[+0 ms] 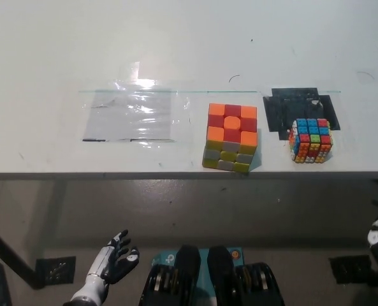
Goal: The robot uses its right hand to pick up the small cube kept on the middle on the desk and place it on the bigger cube kept next to it
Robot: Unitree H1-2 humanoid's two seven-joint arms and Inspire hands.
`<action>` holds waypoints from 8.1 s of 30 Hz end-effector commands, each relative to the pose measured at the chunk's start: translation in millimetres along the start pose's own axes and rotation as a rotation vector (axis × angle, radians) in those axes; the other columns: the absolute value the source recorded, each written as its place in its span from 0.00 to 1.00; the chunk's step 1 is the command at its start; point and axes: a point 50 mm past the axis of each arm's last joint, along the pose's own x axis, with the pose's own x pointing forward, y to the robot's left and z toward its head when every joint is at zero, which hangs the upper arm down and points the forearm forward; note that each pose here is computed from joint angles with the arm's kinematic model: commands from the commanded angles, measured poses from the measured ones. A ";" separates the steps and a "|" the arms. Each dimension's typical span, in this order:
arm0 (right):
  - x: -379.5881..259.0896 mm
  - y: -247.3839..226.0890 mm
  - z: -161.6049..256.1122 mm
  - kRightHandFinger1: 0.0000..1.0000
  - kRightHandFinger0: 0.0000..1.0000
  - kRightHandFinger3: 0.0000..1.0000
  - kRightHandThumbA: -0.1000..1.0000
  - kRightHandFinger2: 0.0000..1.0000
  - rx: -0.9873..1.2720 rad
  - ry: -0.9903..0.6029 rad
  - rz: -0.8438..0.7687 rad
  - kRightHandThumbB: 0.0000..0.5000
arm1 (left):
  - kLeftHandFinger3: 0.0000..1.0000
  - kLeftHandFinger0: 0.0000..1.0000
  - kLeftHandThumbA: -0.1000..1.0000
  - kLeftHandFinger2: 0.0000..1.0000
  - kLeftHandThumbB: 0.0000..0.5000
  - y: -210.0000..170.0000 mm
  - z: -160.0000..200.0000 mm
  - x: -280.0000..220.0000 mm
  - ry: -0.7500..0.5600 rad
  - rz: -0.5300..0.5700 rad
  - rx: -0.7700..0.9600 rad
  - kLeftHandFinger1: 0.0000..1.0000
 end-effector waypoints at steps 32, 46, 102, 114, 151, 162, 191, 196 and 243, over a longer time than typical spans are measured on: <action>137.7 3.3 102.6 1.00 1.00 1.00 0.77 1.00 -0.413 -0.435 0.416 1.00 | 1.00 1.00 0.40 1.00 0.54 5.4 8.4 2.5 -0.039 -0.004 0.036 1.00; 172.9 26.6 116.5 1.00 1.00 1.00 0.72 1.00 -0.454 -0.463 0.436 0.98 | 1.00 1.00 0.39 1.00 0.52 4.4 6.4 0.1 -0.042 -0.003 0.041 1.00; 209.8 91.5 -13.0 0.06 0.00 1.00 0.00 0.12 -0.957 -0.509 0.509 0.00 | 1.00 1.00 0.38 1.00 0.59 8.3 29.1 14.0 -0.084 -0.010 0.023 1.00; 211.6 98.0 -23.2 0.00 0.00 0.27 0.00 0.00 -0.944 -0.549 0.346 0.10 | 1.00 1.00 0.38 1.00 0.59 8.6 30.9 17.6 -0.094 -0.017 0.037 1.00; 215.9 105.2 18.6 0.15 0.00 0.26 0.00 0.48 -0.749 -0.723 0.234 0.74 | 1.00 1.00 0.35 1.00 0.59 8.0 27.0 14.0 -0.081 -0.017 0.050 1.00; 222.5 101.9 34.1 0.22 0.00 0.44 0.00 0.56 -0.723 -0.758 0.217 0.55 | 1.00 1.00 0.35 1.00 0.59 7.2 25.9 13.8 -0.083 -0.012 0.038 1.00; 232.6 82.4 152.1 0.22 0.00 0.60 0.00 0.58 -0.655 -1.005 0.150 0.37 | 1.00 1.00 0.37 1.00 0.56 6.9 14.0 6.7 -0.054 -0.007 0.054 1.00; 217.0 88.6 173.9 0.10 0.00 0.51 0.00 0.53 -0.607 -1.088 0.149 0.60 | 1.00 1.00 0.39 1.00 0.59 7.3 11.6 5.9 -0.051 -0.008 0.064 1.00; 187.4 162.2 139.8 0.13 0.00 0.57 0.00 0.59 -0.500 -1.028 0.282 0.51 | 1.00 1.00 0.40 1.00 0.60 9.4 22.7 12.0 -0.076 -0.020 0.088 1.00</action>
